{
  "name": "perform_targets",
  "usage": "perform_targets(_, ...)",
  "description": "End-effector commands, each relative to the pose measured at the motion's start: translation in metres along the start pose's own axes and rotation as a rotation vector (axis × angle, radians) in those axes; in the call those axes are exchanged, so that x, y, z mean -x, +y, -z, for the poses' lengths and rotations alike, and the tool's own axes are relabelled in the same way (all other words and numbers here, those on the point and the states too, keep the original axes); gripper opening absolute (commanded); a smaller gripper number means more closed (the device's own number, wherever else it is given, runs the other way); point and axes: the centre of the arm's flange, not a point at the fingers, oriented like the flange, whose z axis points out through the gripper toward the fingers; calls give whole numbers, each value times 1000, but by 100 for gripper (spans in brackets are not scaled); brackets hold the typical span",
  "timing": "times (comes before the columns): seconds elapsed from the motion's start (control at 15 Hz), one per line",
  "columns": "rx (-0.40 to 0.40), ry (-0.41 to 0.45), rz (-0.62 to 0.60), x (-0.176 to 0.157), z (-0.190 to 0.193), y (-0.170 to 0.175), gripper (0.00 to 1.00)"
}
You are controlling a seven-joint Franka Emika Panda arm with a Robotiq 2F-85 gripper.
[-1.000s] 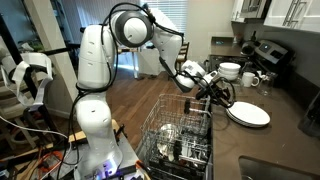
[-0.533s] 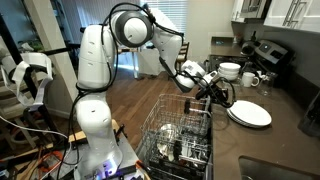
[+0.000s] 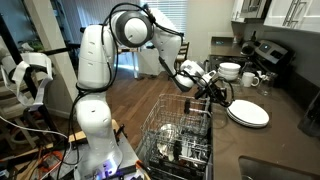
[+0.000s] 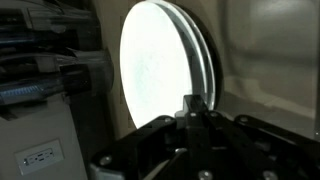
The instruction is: Put the plate in the dishwasher
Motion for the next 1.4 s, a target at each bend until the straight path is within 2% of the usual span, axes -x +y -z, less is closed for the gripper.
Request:
perform_targets(0.0, -16, 23, 9, -3, 13, 0, 1)
perform_targets(0.53, -23, 26, 10, -10, 19, -5, 1)
perform_targets(0.6, -23, 24, 7, -10, 18, -4, 9)
perform_targets(0.67, -25, 19, 2, -10, 17, -3, 28)
perform_targets(1.0, -59, -14, -39, -8, 9, 2, 59)
perform_targets(1.33, -28, -16, -52, -5, -2, 10, 91)
